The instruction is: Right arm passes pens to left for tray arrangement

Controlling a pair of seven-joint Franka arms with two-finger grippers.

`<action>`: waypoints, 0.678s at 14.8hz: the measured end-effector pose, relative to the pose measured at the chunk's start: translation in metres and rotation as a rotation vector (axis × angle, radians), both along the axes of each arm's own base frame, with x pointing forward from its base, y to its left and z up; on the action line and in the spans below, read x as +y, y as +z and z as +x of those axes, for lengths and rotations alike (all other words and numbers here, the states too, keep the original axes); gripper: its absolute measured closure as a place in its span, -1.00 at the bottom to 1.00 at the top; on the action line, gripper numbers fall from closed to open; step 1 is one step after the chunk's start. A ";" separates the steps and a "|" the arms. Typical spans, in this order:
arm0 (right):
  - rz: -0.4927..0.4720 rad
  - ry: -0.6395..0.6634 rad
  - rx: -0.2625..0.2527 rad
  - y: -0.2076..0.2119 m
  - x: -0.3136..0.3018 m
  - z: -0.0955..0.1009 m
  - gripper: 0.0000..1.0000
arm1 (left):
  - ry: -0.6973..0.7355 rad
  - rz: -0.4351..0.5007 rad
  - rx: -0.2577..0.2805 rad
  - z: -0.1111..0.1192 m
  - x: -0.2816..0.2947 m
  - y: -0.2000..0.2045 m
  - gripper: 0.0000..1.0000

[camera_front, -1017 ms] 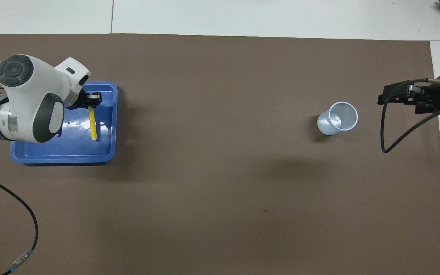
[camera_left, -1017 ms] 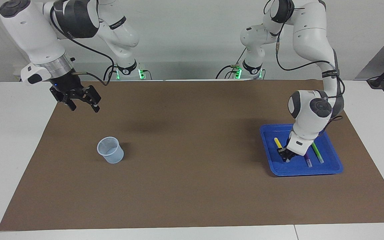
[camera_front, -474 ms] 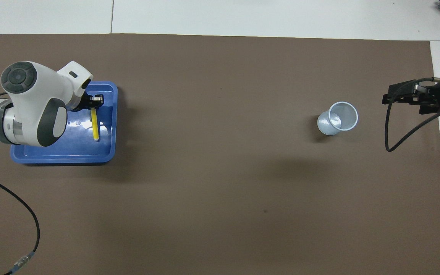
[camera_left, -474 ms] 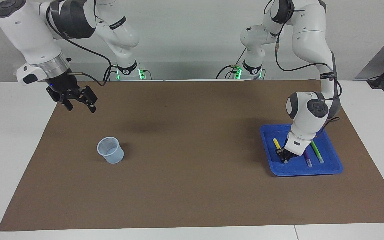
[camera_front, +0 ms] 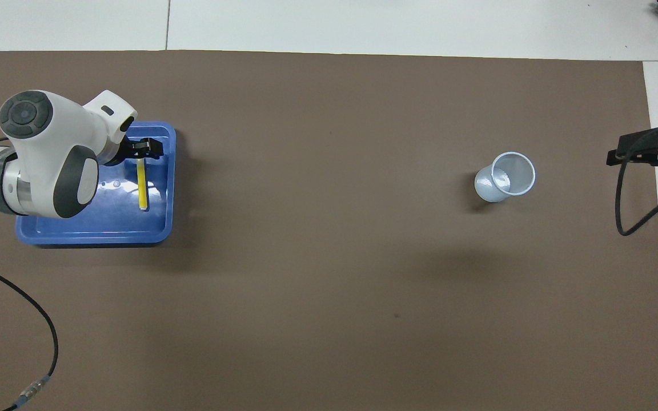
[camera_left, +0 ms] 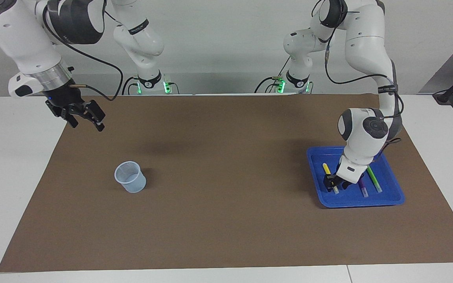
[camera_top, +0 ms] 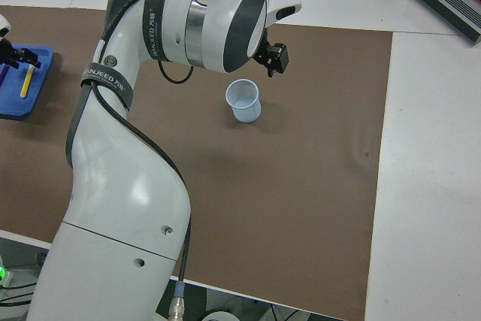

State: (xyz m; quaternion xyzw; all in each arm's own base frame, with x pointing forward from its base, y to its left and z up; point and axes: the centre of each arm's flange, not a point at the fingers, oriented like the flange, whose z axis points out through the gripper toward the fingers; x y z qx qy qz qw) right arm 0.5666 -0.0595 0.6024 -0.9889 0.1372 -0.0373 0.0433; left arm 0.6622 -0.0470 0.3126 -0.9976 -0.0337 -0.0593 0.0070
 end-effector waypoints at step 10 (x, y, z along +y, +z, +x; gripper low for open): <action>-0.006 0.012 -0.011 0.009 0.007 -0.004 -1.00 | 0.051 0.064 0.109 -0.006 0.016 0.114 -1.00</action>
